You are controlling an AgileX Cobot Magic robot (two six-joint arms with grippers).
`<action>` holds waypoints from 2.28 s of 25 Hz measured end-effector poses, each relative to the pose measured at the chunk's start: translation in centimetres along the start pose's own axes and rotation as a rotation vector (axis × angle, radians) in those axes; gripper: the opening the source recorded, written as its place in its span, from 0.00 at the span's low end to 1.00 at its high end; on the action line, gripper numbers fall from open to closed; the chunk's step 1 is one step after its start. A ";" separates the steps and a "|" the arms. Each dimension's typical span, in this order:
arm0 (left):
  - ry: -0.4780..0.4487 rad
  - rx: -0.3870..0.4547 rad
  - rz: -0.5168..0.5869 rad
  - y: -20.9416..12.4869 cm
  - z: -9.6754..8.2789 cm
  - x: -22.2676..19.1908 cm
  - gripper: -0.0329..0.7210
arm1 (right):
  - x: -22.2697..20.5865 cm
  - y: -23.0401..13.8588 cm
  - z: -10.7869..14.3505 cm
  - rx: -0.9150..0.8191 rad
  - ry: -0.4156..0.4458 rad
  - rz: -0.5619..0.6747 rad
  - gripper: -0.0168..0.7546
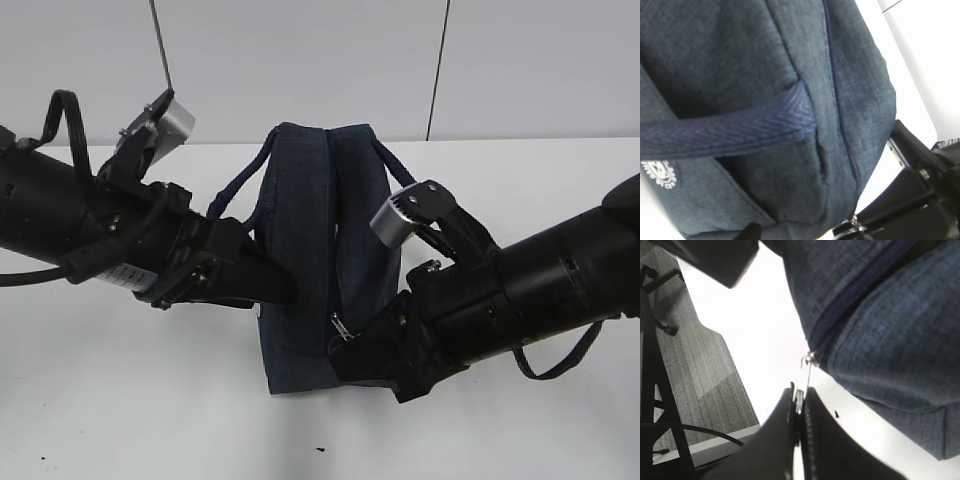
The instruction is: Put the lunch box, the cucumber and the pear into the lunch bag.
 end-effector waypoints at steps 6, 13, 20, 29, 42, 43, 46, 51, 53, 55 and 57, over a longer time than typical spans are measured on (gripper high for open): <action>-0.007 0.006 0.000 0.0 -0.1 0.0 0.47 | 0.4 1.2 -0.6 0.006 -0.008 0.043 0.03; -0.021 0.005 0.016 -0.2 -0.3 0.0 0.46 | 1.2 3.0 -0.8 0.019 0.011 0.077 0.03; -0.046 -0.025 -0.004 0.0 -0.7 0.0 0.49 | 2.2 4.5 -1.2 0.041 0.000 0.129 0.03; -0.052 -0.041 -0.007 0.1 -0.8 0.0 0.64 | 3.6 6.6 -1.8 0.070 -0.033 0.172 0.03; -0.043 0.014 0.029 -0.1 0.5 -1.4 0.63 | 4.0 7.3 -2.1 0.091 -0.050 0.168 0.03; -0.045 0.028 0.034 -0.1 0.7 -1.7 0.63 | 4.0 7.4 -2.1 0.092 -0.053 0.167 0.03; -0.049 0.049 0.048 -0.3 1.0 -2.1 0.62 | 4.0 7.5 -2.5 0.094 -0.076 0.156 0.03; -0.052 0.056 0.044 -0.2 1.0 -2.2 0.61 | 4.0 7.7 -2.8 0.096 -0.101 0.145 0.03; -0.045 0.058 0.035 -0.1 1.1 -2.2 0.61 | 4.1 7.9 -3.0 0.100 -0.111 0.138 0.03; -0.030 0.058 0.017 0.2 1.3 -2.2 0.59 | 4.2 8.4 -3.1 0.107 -0.118 0.128 0.03; -0.017 0.059 0.003 0.4 1.5 -2.2 0.55 | 4.4 8.9 -3.2 0.118 -0.127 0.116 0.03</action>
Point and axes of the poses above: a point on each arm's last joint axis where the gripper is mounted, x pointing back along that axis away from the gripper, z along the wrist's bending axis when the last joint is at zero, y = z × x, the point moved 6 cm from there along -x, pointing out along that axis toward the gripper, and after that the axes turned 13 degrees about x, right-handed, at the moved point
